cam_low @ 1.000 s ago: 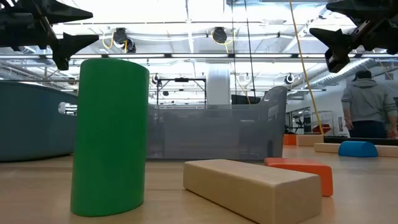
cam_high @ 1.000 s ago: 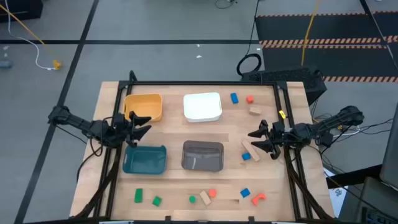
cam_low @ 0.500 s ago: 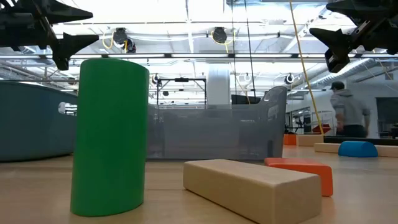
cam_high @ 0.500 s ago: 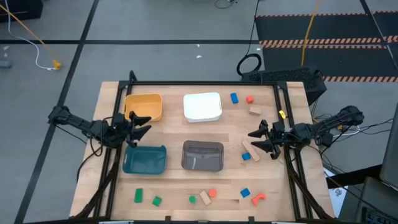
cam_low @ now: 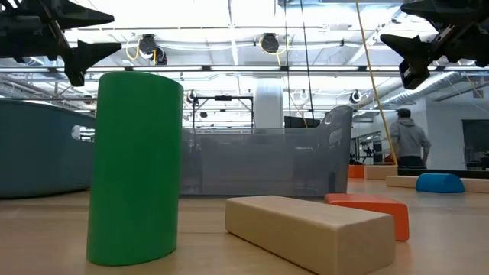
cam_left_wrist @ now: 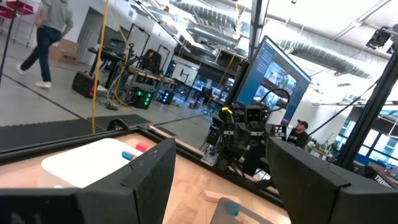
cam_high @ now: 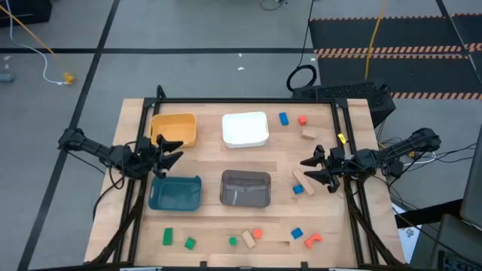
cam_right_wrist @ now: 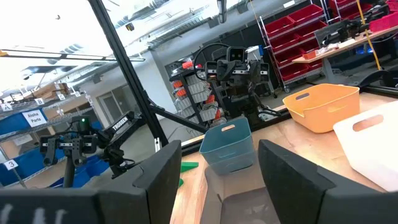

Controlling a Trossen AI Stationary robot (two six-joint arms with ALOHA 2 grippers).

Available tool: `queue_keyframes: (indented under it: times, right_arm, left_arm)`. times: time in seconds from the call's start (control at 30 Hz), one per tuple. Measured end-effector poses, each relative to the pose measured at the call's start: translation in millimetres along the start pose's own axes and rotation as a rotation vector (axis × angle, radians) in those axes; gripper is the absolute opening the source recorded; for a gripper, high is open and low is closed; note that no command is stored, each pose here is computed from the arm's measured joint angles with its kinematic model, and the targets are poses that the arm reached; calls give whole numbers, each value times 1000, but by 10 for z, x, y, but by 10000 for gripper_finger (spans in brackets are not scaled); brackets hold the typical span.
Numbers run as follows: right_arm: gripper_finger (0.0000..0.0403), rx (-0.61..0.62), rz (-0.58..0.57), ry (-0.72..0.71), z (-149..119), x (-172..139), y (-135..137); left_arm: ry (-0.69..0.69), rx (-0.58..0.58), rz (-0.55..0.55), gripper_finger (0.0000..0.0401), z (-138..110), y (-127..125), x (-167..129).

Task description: Sort & place blocks by color

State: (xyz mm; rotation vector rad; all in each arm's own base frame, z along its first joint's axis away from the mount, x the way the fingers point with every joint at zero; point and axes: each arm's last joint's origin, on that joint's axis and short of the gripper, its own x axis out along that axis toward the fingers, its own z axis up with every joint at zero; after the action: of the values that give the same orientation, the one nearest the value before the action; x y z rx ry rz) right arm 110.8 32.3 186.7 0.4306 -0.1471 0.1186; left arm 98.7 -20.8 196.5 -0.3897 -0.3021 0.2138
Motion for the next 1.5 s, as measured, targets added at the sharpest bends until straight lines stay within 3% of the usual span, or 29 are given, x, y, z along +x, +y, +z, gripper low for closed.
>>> queue_keyframes:
  times: [1.5]
  right_arm:
    - [208,0,0,0,0,0,0]
  left_arm:
    - [-8,29,1,251,9,1,1]
